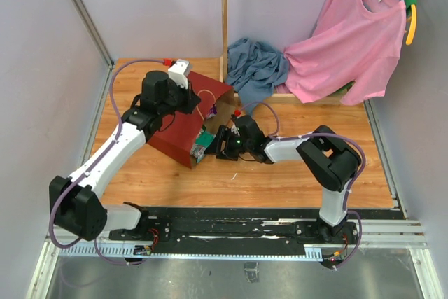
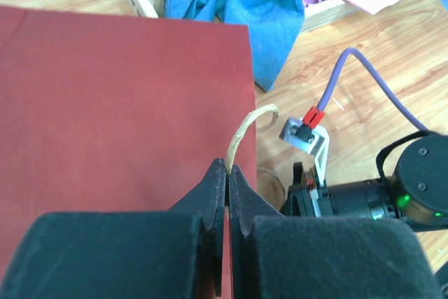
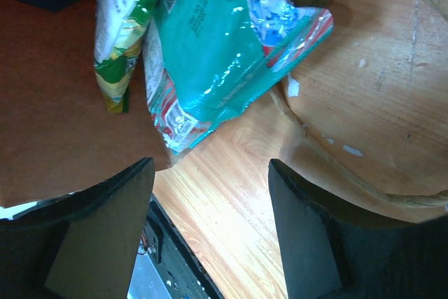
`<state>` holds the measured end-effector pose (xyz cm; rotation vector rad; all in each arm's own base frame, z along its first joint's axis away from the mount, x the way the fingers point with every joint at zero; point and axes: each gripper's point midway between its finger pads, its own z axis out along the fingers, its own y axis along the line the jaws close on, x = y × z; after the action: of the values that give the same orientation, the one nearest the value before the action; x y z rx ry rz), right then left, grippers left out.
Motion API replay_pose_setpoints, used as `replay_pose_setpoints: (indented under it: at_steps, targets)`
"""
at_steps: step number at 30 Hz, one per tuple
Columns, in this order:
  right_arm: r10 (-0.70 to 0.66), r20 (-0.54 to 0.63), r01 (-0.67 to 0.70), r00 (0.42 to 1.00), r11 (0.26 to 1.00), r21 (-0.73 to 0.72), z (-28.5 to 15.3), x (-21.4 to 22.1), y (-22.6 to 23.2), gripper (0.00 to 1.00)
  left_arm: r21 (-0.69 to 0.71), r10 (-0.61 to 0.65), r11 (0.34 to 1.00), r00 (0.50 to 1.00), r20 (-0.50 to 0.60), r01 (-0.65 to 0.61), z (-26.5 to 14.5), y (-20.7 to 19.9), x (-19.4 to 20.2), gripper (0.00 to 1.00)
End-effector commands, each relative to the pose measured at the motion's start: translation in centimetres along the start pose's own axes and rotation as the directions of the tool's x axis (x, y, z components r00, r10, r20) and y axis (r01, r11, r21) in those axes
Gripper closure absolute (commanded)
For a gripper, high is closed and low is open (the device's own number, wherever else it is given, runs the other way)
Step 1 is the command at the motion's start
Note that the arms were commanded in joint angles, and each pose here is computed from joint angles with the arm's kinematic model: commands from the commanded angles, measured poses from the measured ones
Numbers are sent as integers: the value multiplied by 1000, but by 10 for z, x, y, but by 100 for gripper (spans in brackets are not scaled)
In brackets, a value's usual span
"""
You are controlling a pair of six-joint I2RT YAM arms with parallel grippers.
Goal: Take the snacks out of the paper bag
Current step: Take out the snack from the paper bag.
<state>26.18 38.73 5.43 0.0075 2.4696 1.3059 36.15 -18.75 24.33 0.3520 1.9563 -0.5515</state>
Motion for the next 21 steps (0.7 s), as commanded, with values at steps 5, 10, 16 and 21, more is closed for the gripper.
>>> replay_pose_setpoints:
  at_steps: [5,10,16,21]
  targets:
    - [-21,6,21,1000,1000,-15,13,-3,5,36,67,99,993,990,-97,-93,27,-1,-10,100]
    - [-5,29,7,1000,998,-56,21,-11,12,40,115,36,993,994,-103,-24,32,-12,-13,99]
    - [-14,48,16,999,999,-39,27,-19,12,44,25,-31,999,999,-20,32,21,-5,-36,100]
    - [-6,61,9,998,999,-39,29,-21,11,53,-60,-106,993,994,-4,105,16,7,-27,99]
